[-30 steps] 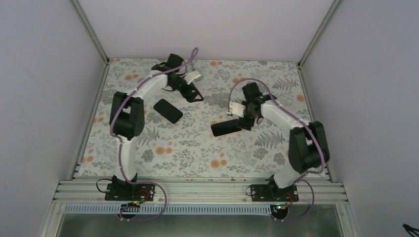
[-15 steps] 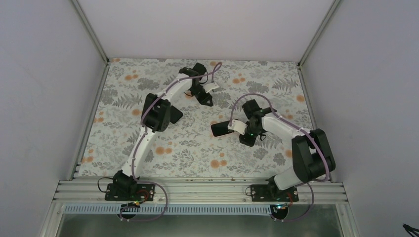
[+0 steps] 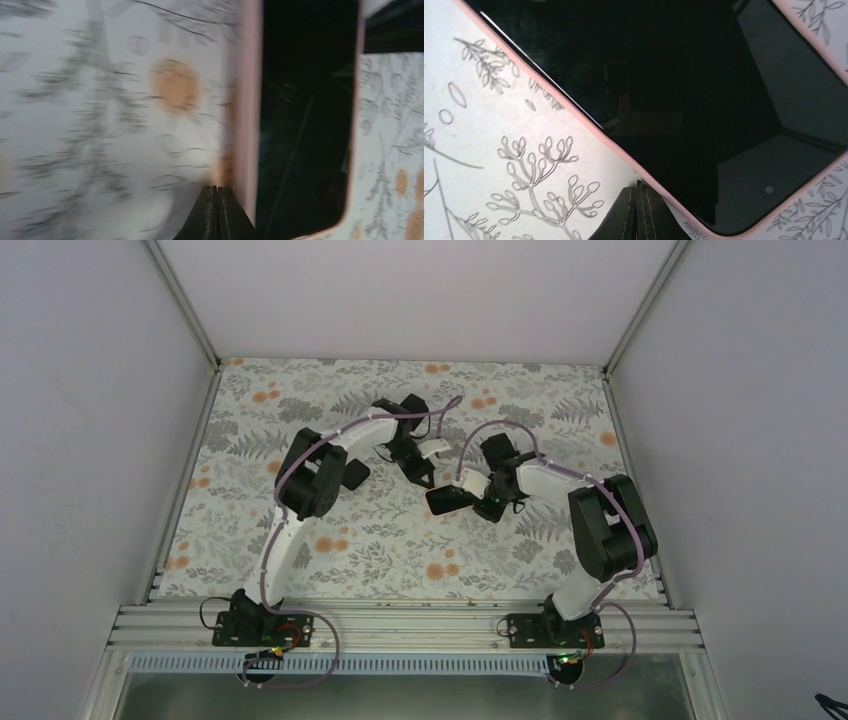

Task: Take the phone out of the phone case

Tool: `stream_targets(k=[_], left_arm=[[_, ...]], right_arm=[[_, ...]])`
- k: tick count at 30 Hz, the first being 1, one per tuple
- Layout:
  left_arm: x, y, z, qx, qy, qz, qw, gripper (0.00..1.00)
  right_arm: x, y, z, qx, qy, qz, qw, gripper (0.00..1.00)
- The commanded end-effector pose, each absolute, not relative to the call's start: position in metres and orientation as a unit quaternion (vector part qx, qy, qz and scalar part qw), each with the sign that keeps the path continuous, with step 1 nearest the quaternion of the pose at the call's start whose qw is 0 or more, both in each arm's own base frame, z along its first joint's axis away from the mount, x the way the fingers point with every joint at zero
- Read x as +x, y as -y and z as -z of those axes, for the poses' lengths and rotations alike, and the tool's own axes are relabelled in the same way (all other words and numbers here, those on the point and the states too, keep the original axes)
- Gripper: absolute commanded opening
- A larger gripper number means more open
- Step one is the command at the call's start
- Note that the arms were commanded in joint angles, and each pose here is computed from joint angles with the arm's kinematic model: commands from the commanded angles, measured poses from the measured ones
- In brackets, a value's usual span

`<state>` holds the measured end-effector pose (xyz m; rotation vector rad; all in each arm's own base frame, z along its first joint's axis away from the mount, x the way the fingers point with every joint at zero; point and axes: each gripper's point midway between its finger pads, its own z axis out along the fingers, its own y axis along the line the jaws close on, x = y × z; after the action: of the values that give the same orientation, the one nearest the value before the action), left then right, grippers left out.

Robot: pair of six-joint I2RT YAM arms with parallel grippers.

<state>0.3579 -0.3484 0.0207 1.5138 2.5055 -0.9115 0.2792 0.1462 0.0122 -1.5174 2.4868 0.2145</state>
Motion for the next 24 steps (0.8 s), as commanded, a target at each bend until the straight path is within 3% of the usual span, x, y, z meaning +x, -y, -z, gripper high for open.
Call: stream_targets(k=[1, 10, 16, 24], left_arm=[[0.318, 0.354, -0.006, 0.501, -0.813, 0.296, -0.002, 0.02], [0.263, 0.341, -0.001, 0.488, -0.803, 0.336, -0.063, 0.02], [0.225, 0.37, 0.005, 0.509, -0.777, 0.359, -0.088, 0.02], [0.226, 0.403, 0.022, 0.514, -0.778, 0.353, -0.075, 0.02]], right_arm=[[0.307, -0.134, 0.001, -0.497, -0.858, -0.023, 0.123, 0.04], [0.349, -0.135, 0.005, -0.506, -0.848, -0.013, 0.155, 0.04], [0.364, -0.148, 0.004, -0.552, -0.814, -0.019, 0.179, 0.04], [0.363, -0.167, -0.008, -0.578, -0.786, -0.06, 0.211, 0.04]])
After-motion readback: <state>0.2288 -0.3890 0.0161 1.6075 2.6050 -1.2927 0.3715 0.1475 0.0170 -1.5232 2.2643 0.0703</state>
